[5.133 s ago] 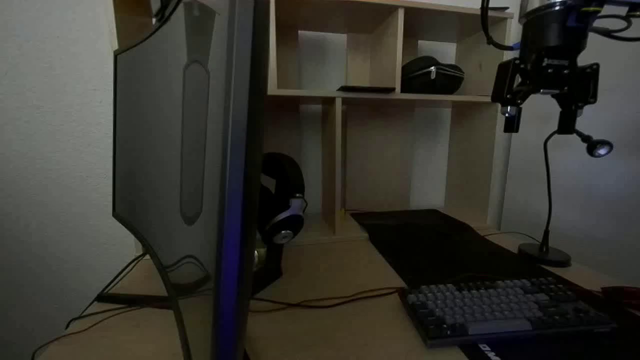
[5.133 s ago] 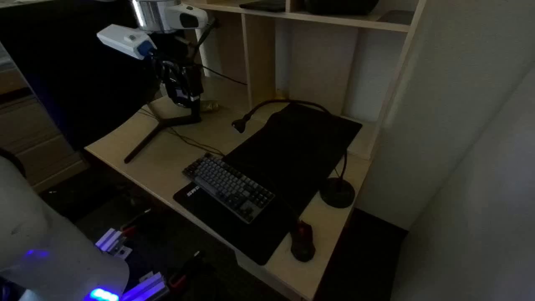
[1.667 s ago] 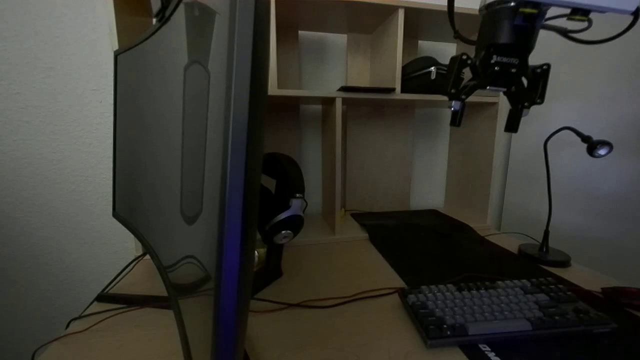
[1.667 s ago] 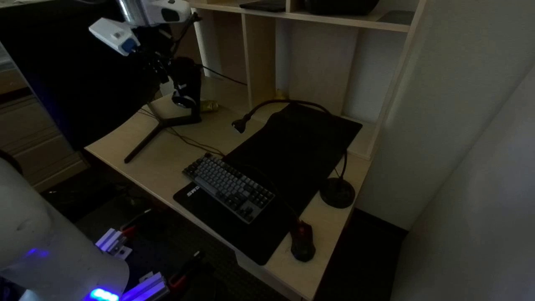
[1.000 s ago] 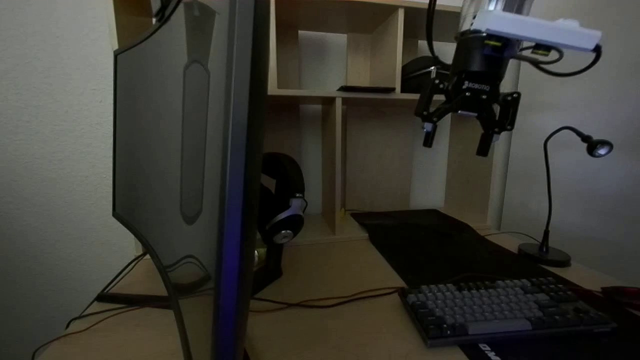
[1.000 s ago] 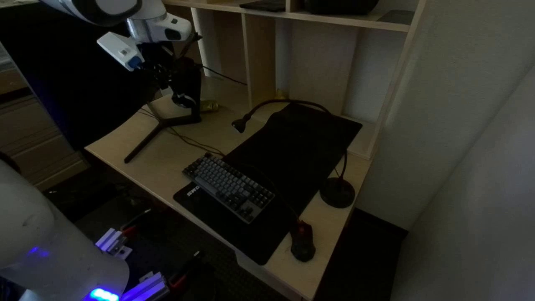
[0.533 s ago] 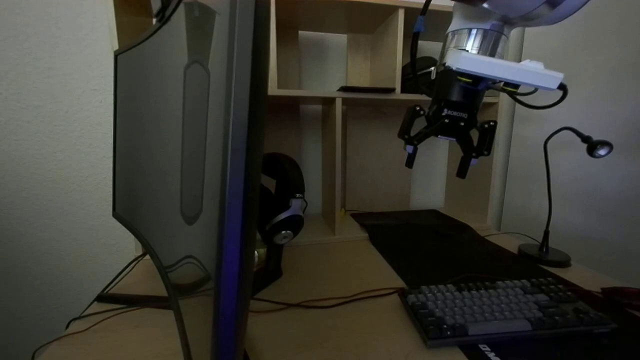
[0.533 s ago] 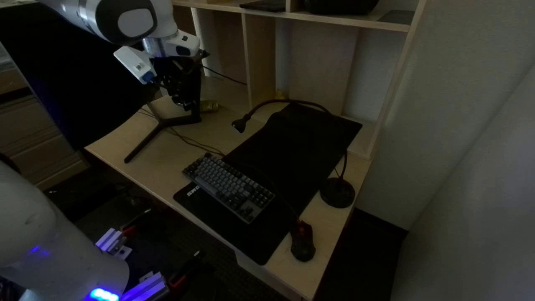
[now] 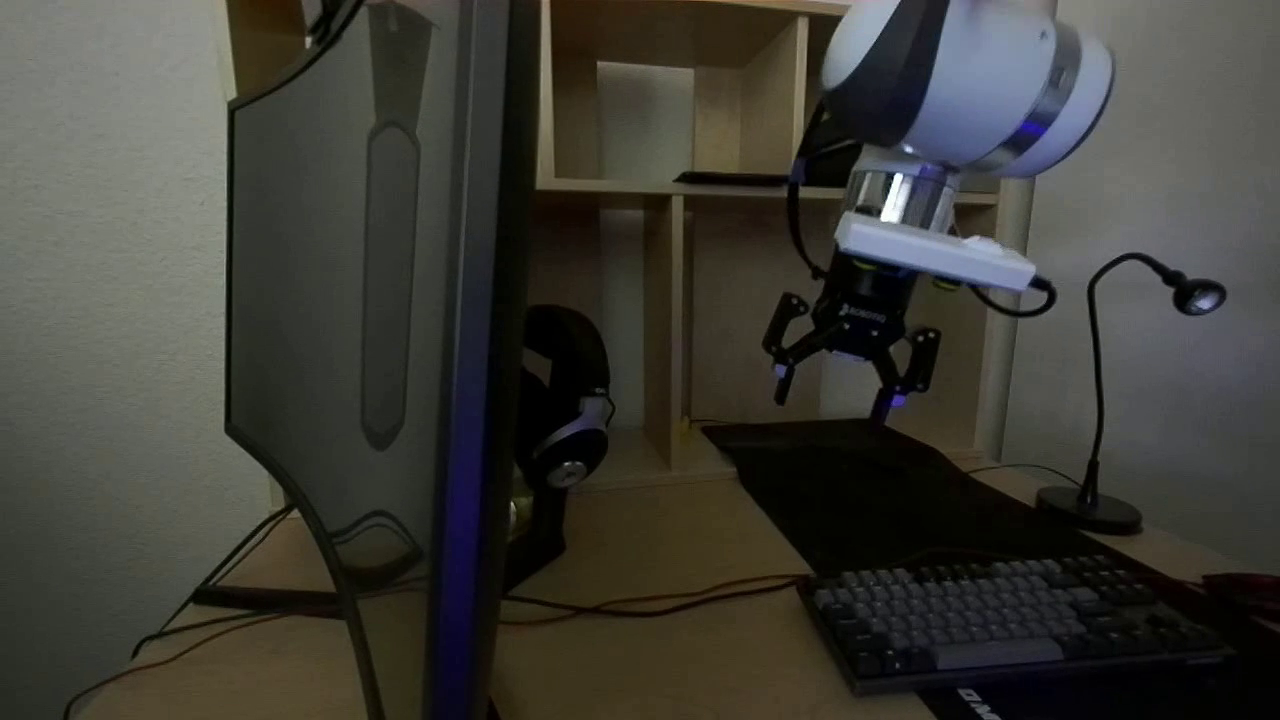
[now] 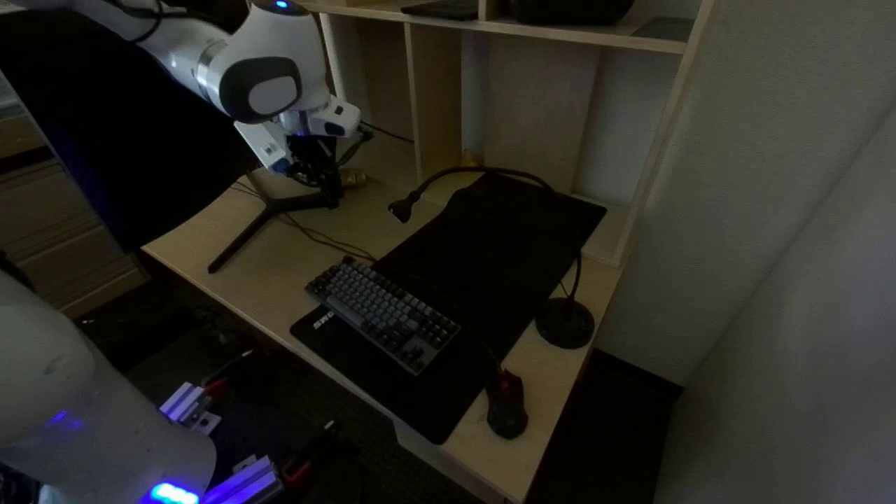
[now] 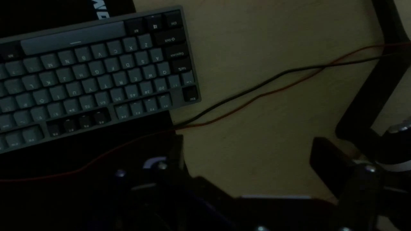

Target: Press the escape key on the keyboard

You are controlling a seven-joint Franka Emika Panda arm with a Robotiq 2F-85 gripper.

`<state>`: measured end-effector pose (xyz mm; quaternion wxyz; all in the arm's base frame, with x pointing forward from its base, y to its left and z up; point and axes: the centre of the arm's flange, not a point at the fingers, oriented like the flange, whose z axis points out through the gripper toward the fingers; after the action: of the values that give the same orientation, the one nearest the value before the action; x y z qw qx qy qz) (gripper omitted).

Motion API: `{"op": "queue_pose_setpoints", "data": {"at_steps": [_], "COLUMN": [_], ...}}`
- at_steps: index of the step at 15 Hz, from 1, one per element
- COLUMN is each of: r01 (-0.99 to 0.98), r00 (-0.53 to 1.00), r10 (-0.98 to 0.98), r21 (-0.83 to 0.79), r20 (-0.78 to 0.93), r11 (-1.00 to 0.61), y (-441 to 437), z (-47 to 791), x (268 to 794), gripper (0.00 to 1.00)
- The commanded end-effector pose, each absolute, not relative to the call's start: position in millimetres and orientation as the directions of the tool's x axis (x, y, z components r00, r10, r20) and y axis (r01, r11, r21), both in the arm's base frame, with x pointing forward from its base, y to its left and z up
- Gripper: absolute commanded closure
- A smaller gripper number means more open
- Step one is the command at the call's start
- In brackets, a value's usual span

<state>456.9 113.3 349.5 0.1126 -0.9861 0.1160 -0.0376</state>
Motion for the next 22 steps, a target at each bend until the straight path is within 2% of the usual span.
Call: {"op": "queue_pose_setpoints", "data": {"at_steps": [1,2,8,14,16,22], "r01": [-0.252,-0.240,-0.246,-0.255,-0.268,-0.296], "r00": [0.966,0.968,0.968,0.963,0.961,0.952], "r10": [-0.260,-0.251,-0.252,-0.270,-0.278,-0.306], "r21": [-0.248,-0.231,-0.210,-0.289,-0.264,-0.267], "r20": [-0.002,0.020,0.002,0.012,0.002,-0.005], "r11": [-0.935,-0.943,-0.946,-0.923,-0.927,-0.917], "y": [124.7,117.6,123.1,135.9,134.4,136.2], "z": [305.9,322.8,295.7,236.5,245.2,219.4], "x": [490.7,469.6,483.9,498.9,488.0,507.9], "gripper": [0.00,0.00,0.00,0.00,0.00,0.00]}}
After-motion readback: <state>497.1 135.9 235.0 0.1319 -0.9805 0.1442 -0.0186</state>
